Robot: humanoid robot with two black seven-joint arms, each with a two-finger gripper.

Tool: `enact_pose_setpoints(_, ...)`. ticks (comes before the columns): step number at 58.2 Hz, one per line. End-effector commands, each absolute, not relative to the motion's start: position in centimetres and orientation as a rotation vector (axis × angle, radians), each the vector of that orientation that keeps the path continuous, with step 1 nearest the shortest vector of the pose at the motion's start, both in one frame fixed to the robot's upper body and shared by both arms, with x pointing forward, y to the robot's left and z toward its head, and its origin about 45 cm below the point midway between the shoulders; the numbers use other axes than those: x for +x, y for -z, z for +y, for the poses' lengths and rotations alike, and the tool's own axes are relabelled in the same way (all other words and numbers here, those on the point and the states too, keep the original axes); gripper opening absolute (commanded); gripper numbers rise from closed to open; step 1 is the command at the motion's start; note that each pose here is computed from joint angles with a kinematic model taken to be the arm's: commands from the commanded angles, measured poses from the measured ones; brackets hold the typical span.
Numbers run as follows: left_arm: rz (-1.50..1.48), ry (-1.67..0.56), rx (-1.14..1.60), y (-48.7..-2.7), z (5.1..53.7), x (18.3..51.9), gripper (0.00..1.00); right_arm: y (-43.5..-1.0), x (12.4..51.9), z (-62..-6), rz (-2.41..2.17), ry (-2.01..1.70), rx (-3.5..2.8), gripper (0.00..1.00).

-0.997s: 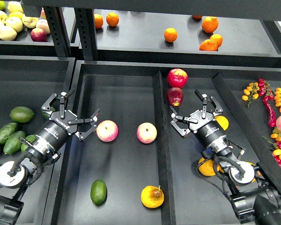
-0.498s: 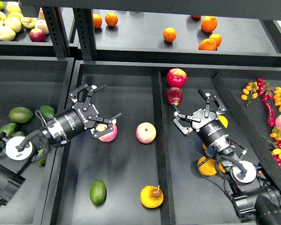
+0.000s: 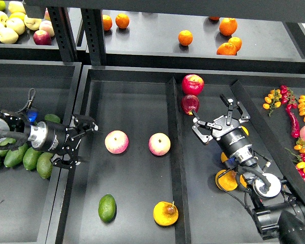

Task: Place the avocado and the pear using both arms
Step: 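Swing the left gripper down toward the green avocado in the middle bin, then lower the left gripper over the green avocado and close on it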

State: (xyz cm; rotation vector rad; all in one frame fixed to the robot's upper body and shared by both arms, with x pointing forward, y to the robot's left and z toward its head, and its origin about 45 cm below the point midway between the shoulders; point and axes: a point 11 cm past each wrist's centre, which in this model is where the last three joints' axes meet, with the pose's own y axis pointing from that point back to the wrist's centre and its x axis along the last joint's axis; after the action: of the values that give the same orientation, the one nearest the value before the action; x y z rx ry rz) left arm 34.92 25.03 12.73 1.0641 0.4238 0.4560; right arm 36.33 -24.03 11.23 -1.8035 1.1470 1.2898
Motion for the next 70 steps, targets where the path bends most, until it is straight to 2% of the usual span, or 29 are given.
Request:
enact_pose_setpoints(1,0.348,-0.339,1.147,-11.1,21.5,34.2,0.99,-11.1,36.3,-24.1,1.151,-1.291,-1.798,0.99)
enact_pose_setpoints(7,0.343,-0.292,1.136,-10.3,19.0,33.6,0.99,-11.0,36.2,-24.2,1.153,-1.294,-1.796,0.99)
enact_pose_setpoints(34,0.34,-0.205,1.175,-8.3,16.8,31.6,0.98,-10.9,36.2,-24.2,1.157,-1.299,-1.795,0.99)
enact_pose_setpoints(70,0.348,-0.216,1.289,-4.1,18.9,30.0,0.97,-10.5,35.8,-24.3,1.165,-1.307,-1.786,0.99)
